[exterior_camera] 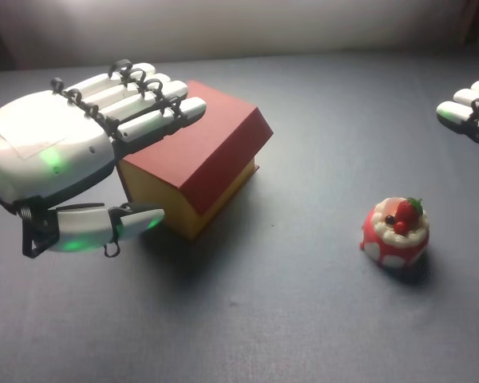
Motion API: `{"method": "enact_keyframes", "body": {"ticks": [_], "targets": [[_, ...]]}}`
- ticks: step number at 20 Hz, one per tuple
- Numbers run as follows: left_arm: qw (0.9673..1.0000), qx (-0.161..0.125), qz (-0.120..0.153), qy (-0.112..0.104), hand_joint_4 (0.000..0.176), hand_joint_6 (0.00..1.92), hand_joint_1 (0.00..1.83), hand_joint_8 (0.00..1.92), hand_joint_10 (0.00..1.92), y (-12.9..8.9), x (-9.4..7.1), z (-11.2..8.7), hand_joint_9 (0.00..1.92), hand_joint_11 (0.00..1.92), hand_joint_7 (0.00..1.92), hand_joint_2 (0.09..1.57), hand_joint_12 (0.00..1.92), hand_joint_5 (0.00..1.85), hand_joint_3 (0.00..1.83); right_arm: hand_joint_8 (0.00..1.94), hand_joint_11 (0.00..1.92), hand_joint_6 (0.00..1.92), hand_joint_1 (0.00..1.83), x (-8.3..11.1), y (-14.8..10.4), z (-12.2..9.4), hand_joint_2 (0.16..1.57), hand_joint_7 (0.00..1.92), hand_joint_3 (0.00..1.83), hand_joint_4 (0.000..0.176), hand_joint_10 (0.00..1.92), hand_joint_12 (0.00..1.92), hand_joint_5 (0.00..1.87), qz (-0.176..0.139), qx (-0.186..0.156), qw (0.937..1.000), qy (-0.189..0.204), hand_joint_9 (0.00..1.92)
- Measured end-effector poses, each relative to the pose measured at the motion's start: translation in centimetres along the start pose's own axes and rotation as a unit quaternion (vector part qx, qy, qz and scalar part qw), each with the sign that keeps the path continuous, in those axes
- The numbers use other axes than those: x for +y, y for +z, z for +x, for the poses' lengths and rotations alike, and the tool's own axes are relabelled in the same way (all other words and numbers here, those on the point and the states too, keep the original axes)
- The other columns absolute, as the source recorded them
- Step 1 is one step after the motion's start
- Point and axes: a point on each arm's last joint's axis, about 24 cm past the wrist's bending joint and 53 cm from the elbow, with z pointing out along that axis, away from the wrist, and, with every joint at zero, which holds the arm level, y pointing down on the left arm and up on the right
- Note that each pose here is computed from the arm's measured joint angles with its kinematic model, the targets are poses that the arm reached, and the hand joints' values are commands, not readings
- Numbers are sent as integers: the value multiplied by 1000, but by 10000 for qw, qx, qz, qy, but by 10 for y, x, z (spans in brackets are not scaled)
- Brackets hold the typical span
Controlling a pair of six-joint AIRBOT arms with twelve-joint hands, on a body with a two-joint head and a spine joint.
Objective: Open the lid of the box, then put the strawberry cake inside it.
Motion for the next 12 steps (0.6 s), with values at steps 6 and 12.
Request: {"method": "enact_keyframes", "body": {"ticks": [6,12], "targets": [[9998,143,-116,-23,66,0,471,0,0,6,8,10,0,0,0,1253,0,0,0,0,0,0,299,0,2,4,1376,0,5,0,0,0,0,-1,12,10000,41,0],[9994,214,-238,-94,169,0,854,0,0,29,17,19,0,0,0,1169,0,0,0,0,0,0,318,-2,2,5,1378,0,3,0,0,0,0,23,-2,10000,84,0]]}}
